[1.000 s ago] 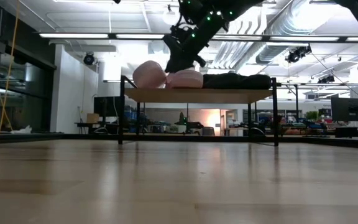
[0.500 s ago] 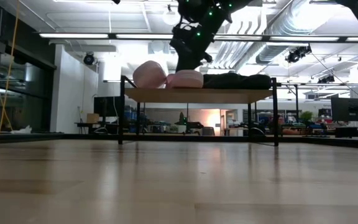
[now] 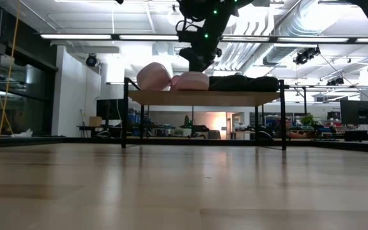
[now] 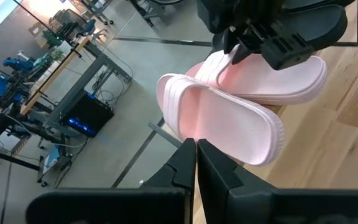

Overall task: Pick and place slides into the shelf
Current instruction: Adjust the pink slides on the shelf

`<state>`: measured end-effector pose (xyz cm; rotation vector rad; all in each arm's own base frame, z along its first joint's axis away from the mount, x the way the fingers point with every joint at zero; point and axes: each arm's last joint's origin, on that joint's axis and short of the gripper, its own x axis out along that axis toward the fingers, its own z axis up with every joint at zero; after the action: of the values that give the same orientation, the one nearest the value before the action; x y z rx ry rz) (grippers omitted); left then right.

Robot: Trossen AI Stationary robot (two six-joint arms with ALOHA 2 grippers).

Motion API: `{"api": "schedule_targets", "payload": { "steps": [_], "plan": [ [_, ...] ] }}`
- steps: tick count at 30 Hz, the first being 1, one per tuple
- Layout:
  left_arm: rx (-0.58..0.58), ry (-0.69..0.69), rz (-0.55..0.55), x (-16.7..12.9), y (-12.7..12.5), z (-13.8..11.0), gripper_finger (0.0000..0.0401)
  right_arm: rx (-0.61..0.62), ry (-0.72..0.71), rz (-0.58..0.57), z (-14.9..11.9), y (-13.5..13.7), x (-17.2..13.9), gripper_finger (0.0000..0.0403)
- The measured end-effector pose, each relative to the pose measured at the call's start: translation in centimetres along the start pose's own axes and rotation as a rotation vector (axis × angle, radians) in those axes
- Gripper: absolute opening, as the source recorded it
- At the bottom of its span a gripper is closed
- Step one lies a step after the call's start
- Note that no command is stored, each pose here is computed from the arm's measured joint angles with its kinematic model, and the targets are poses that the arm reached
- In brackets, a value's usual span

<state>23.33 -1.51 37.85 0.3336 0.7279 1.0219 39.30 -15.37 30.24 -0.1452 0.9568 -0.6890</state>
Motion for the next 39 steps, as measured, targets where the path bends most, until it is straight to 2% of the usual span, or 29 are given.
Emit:
{"api": "schedule_targets", "payload": {
  "steps": [8,16,28,32,35,39],
  "plan": [
    [-0.002,-0.001,-0.001,0.0,0.0,0.0,0.0005,0.004,0.017,-0.062,-0.1,-0.1,0.4,0.0093],
    [-0.002,-0.001,-0.001,0.0,0.0,0.0,0.0005,0.042,0.039,-0.083,-0.4,-0.1,0.4,0.0008],
    [-0.002,-0.001,0.000,0.0,0.0,0.0,0.0005,0.083,0.165,-0.183,-1.7,-0.2,0.1,0.0002],
    [-0.002,-0.001,-0.001,0.0,0.0,0.0,0.0005,0.071,0.158,-0.201,-1.7,0.1,-0.1,0.0002],
    [-0.002,-0.001,-0.001,0.0,0.0,0.0,0.0005,0.079,0.148,-0.260,-1.6,0.4,-0.2,0.0001],
    [-0.002,-0.001,-0.001,0.0,0.0,0.0,0.0005,0.088,0.133,-0.251,-1.5,0.4,-0.1,0.0001]
  ]
}}
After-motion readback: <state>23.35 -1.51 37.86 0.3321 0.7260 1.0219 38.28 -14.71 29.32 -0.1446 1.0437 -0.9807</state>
